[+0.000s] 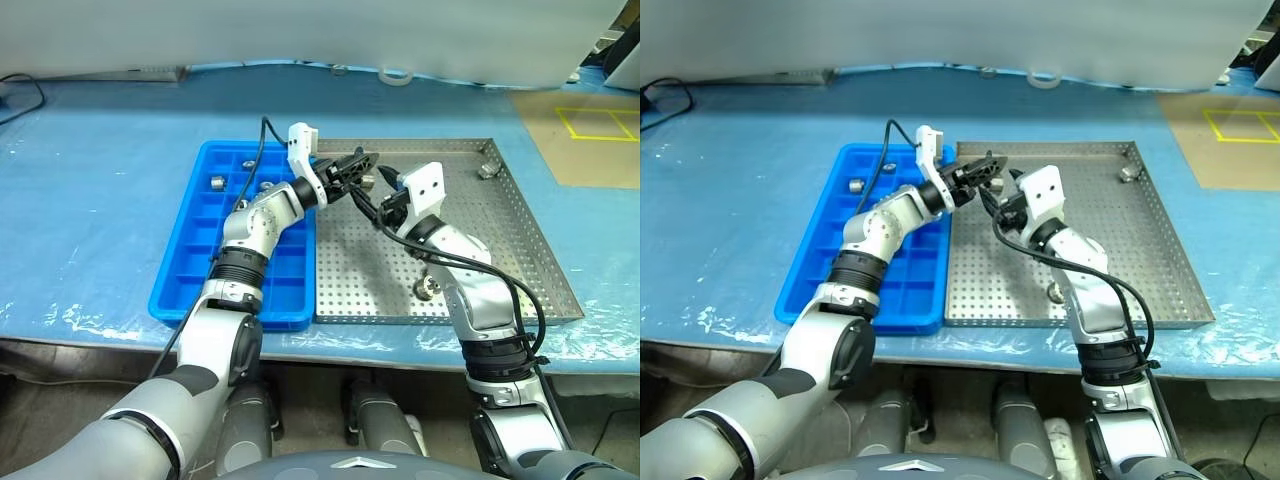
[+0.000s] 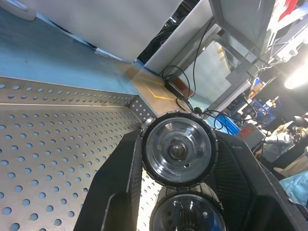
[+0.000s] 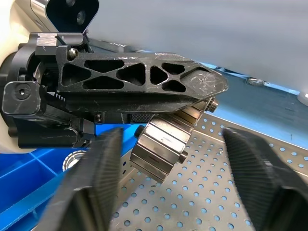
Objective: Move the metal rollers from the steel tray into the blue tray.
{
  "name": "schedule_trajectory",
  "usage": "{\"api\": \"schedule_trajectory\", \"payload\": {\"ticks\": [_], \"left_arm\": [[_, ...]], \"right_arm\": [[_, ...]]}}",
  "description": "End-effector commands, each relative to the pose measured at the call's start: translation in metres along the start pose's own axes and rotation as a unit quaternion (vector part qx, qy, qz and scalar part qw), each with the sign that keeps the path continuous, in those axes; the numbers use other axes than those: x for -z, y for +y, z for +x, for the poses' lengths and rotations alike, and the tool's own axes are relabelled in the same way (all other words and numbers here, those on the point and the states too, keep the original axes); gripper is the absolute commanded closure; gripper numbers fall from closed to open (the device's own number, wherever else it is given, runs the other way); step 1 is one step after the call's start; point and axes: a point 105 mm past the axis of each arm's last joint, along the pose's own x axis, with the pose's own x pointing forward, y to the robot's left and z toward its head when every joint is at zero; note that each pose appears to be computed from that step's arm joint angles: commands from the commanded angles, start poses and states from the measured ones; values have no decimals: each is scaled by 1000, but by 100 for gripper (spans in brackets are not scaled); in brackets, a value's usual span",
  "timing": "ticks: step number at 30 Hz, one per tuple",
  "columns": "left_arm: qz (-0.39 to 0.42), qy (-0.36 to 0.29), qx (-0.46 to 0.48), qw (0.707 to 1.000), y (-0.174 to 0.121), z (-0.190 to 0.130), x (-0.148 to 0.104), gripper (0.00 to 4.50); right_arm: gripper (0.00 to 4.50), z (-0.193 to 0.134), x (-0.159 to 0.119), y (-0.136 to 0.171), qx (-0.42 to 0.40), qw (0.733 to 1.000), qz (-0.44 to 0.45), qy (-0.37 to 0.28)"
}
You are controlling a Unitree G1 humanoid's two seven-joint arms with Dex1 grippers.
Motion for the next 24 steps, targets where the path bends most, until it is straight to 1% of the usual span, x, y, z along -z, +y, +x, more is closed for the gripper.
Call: {"api": "schedule_trajectory", "payload": {"ticks": [1, 4, 14, 17, 19, 22, 24], "left_arm": [[15, -15, 20, 1000, -12, 4, -10, 274], [14, -15, 21, 1000, -12, 4, -10, 274], [14, -16, 21, 1000, -13, 5, -10, 274], [15, -16, 21, 1000, -13, 5, -10, 274], [18, -17, 23, 999, -14, 5, -11, 274], [20, -18, 25, 999, -15, 5, -12, 274], [20, -19, 24, 999, -15, 6, -12, 274]], "right_arm": [[233, 0, -14, -1, -2, 1000, -15, -27], [330, 0, -13, 0, -1, 1000, -16, -24], [334, -2, -7, -8, 13, 999, -35, -11], [334, -6, -3, -13, 17, 997, -80, 5], [334, -8, -1, -19, 25, 990, -137, 20], [334, -10, -6, -22, 21, 978, -205, 20], [334, -11, -9, -27, 21, 962, -272, 22]]}}
